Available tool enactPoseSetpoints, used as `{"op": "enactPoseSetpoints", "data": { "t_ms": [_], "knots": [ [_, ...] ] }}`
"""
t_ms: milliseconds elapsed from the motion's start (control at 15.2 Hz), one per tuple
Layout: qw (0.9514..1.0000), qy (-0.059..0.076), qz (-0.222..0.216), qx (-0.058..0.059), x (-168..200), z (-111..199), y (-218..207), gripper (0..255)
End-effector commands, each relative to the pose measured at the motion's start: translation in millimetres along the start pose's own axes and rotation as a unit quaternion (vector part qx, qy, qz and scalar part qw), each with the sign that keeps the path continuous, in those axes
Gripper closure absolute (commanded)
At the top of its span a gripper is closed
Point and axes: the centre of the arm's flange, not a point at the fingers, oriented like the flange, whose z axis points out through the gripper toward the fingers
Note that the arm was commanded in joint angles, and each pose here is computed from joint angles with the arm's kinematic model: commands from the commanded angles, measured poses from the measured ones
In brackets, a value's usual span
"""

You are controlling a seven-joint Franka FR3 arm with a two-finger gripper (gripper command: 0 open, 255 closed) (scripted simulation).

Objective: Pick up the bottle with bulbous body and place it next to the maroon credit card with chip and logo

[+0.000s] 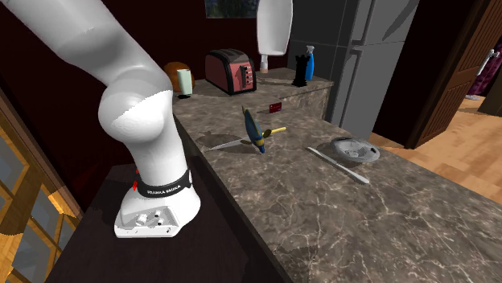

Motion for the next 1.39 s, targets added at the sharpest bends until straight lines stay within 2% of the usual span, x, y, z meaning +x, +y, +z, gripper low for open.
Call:
{"op": "enactPoseSetpoints", "data": {
  "t_ms": [0, 726, 1320],
  "knots": [
    [1.0000, 0.000, 0.001, 0.001, 5.7, 2.8, -25.7, 255],
    [1.0000, 0.000, 0.001, 0.001, 32.9, 11.7, -173.5, 255],
    [1.0000, 0.000, 0.001, 0.001, 22.2, 57.9, -172.5, 255]
  ]
}}
